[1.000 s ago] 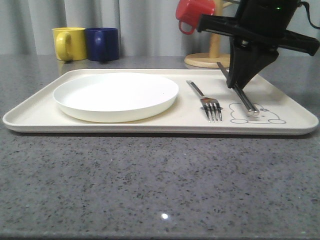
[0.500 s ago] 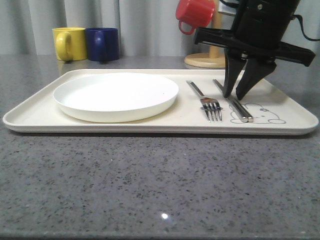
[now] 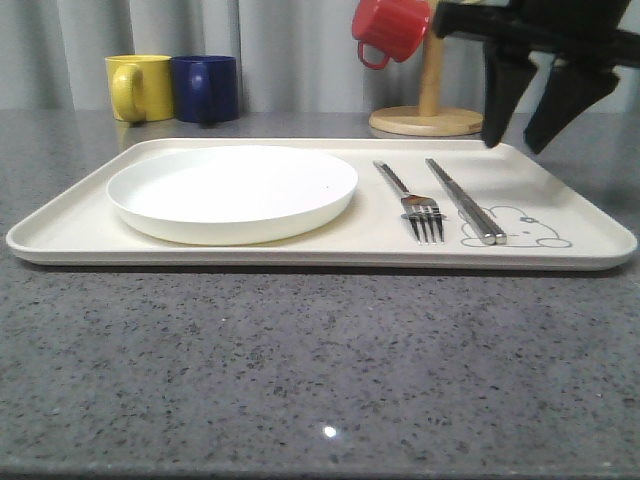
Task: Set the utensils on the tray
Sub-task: 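Place the chopsticks on the tray next to the fork, release, then move the right gripper back and grasp the spoon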
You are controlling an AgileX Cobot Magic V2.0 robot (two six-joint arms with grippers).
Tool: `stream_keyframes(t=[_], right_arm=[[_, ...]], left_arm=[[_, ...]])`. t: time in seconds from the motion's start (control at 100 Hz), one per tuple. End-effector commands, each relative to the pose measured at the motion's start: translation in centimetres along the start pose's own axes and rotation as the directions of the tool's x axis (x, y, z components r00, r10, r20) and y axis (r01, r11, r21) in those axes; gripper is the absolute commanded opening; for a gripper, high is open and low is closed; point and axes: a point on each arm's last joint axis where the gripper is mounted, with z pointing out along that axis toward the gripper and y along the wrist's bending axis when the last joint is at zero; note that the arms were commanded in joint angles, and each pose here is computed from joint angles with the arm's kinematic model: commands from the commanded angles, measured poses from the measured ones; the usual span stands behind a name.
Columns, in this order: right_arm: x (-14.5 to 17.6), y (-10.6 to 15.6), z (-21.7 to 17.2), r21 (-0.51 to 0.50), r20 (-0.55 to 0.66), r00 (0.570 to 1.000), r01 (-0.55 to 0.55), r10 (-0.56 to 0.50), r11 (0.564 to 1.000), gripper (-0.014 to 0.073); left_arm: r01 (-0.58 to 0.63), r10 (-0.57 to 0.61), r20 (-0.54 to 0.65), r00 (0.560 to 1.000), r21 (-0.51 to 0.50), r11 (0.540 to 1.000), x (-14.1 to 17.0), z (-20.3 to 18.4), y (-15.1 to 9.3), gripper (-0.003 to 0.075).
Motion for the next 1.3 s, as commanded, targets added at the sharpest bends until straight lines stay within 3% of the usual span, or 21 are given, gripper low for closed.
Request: stream_keyframes(t=[0.0, 0.27, 0.48, 1.29], right_arm=[[-1.0, -1.9, -4.2, 0.011, 0.121, 0.992, 0.031, -0.032, 0.999, 0.0311], [-1.3, -10.7, -6.2, 0.136, 0.07, 0.996, -0.062, 0.053, 0.989, 0.0311], [-1.2, -14.4, -6.8, 0.182, 0.069, 0.994, -0.092, 0.08, 0.979, 0.0311], [-2.2, -16.5, -1.5, 0.196, -0.035, 0.997, -0.065, 0.073, 0.979, 0.0311]], left_arm=[[0.004, -0.003, 0.089, 0.996, -0.016, 1.0, -1.4, -0.1, 0.1, -0.0018], [0.004, -0.003, 0.089, 0.996, -0.016, 1.0, -1.4, -0.1, 0.1, -0.0018], [0.004, -0.003, 0.089, 0.996, -0.016, 1.0, -1.4, -0.1, 0.1, -0.0018], [0.004, -0.003, 0.089, 0.996, -0.016, 1.0, -1.4, -0.1, 0.1, -0.0018]])
